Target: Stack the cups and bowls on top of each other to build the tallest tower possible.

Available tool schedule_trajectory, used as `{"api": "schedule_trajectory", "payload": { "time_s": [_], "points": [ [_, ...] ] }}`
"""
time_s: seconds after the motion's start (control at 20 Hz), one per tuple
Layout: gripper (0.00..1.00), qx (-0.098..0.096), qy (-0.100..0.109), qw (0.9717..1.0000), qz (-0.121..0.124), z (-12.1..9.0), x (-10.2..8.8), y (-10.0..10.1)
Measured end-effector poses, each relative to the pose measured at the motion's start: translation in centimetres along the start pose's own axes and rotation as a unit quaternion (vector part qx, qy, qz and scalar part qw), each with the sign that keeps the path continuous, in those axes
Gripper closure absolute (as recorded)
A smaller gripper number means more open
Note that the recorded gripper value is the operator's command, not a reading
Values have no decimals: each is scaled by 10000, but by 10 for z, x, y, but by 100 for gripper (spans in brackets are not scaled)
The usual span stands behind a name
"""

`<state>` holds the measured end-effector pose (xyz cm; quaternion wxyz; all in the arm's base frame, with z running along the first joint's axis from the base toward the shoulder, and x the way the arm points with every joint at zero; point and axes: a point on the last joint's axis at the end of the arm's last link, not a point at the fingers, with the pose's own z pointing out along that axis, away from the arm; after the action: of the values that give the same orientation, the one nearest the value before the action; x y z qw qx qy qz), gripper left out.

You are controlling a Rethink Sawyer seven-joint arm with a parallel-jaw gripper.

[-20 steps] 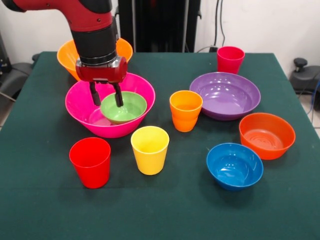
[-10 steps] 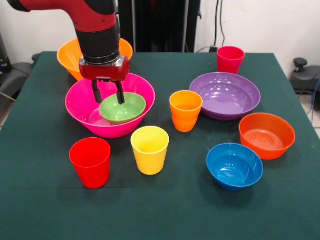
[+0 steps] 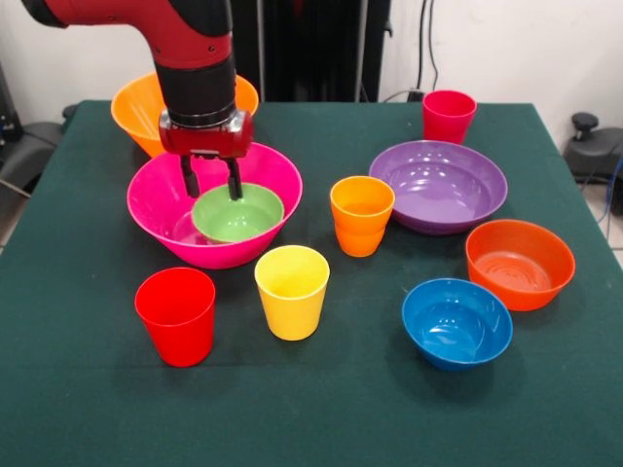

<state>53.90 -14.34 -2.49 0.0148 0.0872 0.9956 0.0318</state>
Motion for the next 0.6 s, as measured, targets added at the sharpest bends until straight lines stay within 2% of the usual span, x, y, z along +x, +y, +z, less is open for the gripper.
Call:
{"api": "schedule_trajectory", "payload": {
  "time_s": [0.35,0.6],
  "points": [
    [0,-122,182,9998,45,19,15,2],
    [0,-170,166,9996,115,24,14,-2]
  ]
}}
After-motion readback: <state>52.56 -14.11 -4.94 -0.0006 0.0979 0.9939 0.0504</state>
